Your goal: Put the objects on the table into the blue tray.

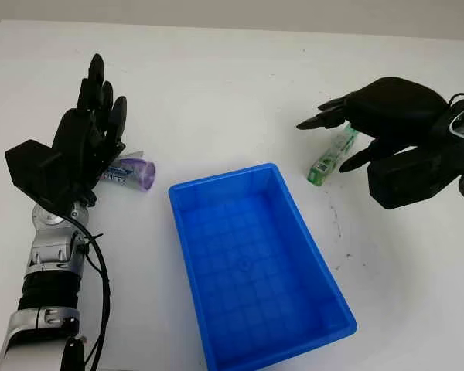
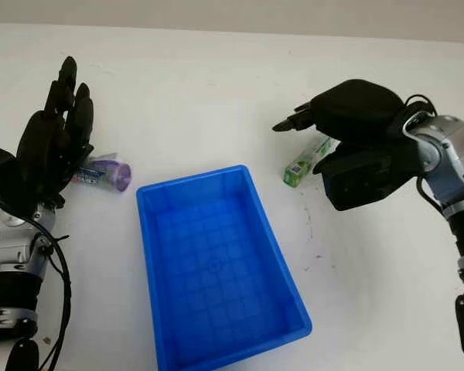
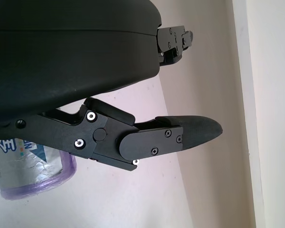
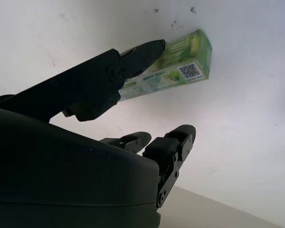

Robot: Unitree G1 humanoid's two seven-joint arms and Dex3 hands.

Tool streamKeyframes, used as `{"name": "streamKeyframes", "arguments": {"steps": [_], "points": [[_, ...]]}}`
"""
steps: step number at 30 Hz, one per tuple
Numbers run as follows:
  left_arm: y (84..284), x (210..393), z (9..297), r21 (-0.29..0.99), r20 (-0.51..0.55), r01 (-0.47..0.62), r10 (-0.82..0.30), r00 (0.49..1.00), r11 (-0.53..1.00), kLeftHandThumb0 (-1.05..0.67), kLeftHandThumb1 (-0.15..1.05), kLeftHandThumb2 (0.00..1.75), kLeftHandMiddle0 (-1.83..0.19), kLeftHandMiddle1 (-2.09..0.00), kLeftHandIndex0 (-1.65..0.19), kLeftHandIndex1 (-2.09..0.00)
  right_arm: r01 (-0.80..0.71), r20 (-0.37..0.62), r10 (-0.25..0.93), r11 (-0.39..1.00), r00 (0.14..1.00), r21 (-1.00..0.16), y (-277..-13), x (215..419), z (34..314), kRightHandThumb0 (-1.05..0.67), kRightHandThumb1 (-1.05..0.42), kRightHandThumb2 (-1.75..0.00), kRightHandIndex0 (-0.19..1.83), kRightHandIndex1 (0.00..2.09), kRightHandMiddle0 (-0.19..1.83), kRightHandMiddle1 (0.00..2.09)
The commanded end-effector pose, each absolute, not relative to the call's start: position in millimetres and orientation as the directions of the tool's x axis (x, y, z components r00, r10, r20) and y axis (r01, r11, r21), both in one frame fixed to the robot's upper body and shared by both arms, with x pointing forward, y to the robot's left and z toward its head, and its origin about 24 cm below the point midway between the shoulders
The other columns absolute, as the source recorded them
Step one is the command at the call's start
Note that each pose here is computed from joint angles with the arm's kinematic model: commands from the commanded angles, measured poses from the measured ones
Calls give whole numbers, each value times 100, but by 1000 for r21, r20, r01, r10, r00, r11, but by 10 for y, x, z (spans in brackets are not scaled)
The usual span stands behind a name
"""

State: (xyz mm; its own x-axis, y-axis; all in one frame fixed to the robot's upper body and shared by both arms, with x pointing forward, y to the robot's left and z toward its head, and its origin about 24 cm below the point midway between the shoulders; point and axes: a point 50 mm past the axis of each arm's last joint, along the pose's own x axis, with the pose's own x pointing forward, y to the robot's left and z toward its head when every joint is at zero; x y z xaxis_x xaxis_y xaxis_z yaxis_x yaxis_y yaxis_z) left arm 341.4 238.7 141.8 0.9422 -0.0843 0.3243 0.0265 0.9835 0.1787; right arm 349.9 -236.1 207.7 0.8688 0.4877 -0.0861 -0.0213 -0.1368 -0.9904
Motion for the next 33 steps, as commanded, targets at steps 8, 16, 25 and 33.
{"name": "streamKeyframes", "arguments": {"steps": [8, 16, 25, 33], "points": [[2423, 3420, 1510, 194, 352, 31, -99, 931, 981, -72, 105, 54, 16, -5, 15, -5, -78, -177, 469, -223, 865, -972, -2422, 3550, 1700, -25, -86, -7, 64, 12, 66, 9], [2439, 3423, 1514, 193, 344, 33, -99, 934, 981, -72, 105, 53, 16, -6, 15, -6, -19, -189, 457, -351, 869, -936, -2455, 3558, 1655, -44, -94, -6, 31, 182, 59, 80], [2413, 3445, 1517, 197, 349, 32, -100, 932, 980, -72, 105, 53, 15, -6, 15, -5, 199, 2, 511, -331, 860, -922, -2503, 3558, 1693, -52, -105, -19, 111, 209, 74, 209], [2396, 3461, 1512, 203, 345, 36, -106, 933, 978, -73, 105, 54, 15, -5, 14, -6, 401, 353, 507, 17, 786, -916, -2309, 3568, 2218, -44, -103, -8, 105, 209, 76, 209]]}}
